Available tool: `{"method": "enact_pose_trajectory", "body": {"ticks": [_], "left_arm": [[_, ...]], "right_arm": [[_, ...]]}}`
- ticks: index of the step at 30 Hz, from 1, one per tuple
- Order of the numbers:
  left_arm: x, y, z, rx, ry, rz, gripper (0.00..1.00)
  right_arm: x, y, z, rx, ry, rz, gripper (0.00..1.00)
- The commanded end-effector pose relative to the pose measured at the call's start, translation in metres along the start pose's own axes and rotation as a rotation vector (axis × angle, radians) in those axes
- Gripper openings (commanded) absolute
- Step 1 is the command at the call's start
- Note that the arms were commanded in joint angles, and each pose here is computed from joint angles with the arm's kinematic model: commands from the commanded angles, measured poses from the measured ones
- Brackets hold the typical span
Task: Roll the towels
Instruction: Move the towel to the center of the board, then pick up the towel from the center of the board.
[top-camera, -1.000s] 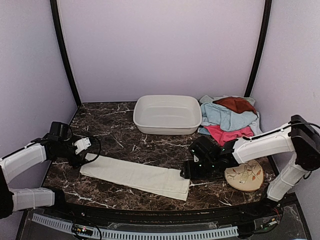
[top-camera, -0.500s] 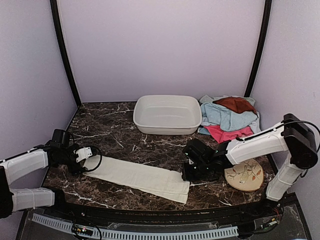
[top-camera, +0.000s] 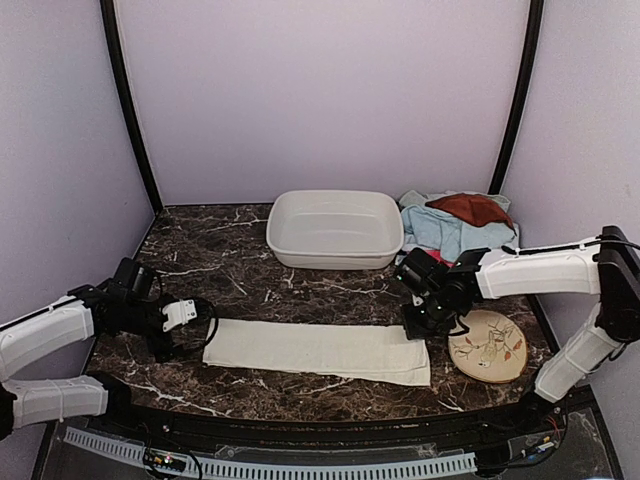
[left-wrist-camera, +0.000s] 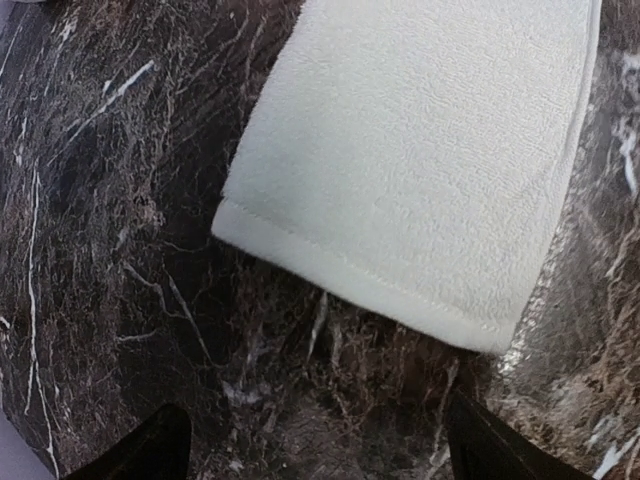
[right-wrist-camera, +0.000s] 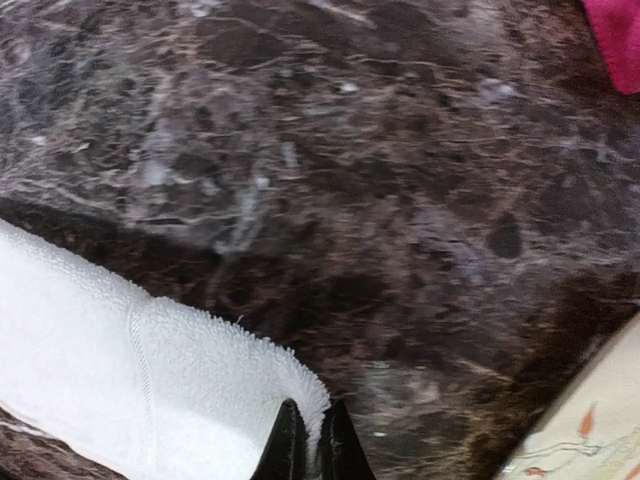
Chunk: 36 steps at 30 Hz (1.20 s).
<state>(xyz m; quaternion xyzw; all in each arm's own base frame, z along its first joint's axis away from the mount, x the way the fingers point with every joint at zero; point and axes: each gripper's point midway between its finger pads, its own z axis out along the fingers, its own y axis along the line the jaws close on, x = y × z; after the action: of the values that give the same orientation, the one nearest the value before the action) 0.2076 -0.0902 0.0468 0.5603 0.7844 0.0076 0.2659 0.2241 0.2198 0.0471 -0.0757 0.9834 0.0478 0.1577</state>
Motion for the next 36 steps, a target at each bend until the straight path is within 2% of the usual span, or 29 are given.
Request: {"method": "enact_pose_trajectory", "body": {"ticks": [1,5,7,14,18,22,29,36], "left_arm": [[-0.044,-0.003,-0.034,0.15,-0.103,-0.199,0.92],[-0.057,0.009,-0.051,0.154,-0.11,-0.225,0.92],[-0.057,0.014,-0.053,0.123,-0.114,-0.213,0.91],[-0.035,0.033,-0.052,0.115,-0.112,-0.293,0.91],[-0.024,0.045,-0.051,0.09,-0.102,-0.316,0.9],[-0.026,0.048,-0.05,0.066,-0.13,-0.307,0.9],[-0.014,0.045,-0.036,0.073,-0.082,-0.31,0.9],[-0.011,0.047,-0.037,0.043,-0.091,-0.296,0.9]], "right_arm": [[-0.001,-0.057,-0.021,0.223,0.036,-0.073,0.0],[-0.016,-0.068,-0.037,0.289,0.022,-0.087,0.0],[-0.024,-0.055,-0.04,0.245,0.021,-0.086,0.0],[-0.05,0.048,-0.065,-0.094,-0.006,-0.12,0.0],[-0.051,0.096,-0.064,-0.236,0.028,-0.136,0.0],[-0.054,0.135,-0.067,-0.332,0.04,-0.148,0.0],[-0.057,0.196,-0.059,-0.455,0.071,-0.164,0.0],[-0.056,0.244,-0.058,-0.541,0.096,-0.206,0.0]]}}
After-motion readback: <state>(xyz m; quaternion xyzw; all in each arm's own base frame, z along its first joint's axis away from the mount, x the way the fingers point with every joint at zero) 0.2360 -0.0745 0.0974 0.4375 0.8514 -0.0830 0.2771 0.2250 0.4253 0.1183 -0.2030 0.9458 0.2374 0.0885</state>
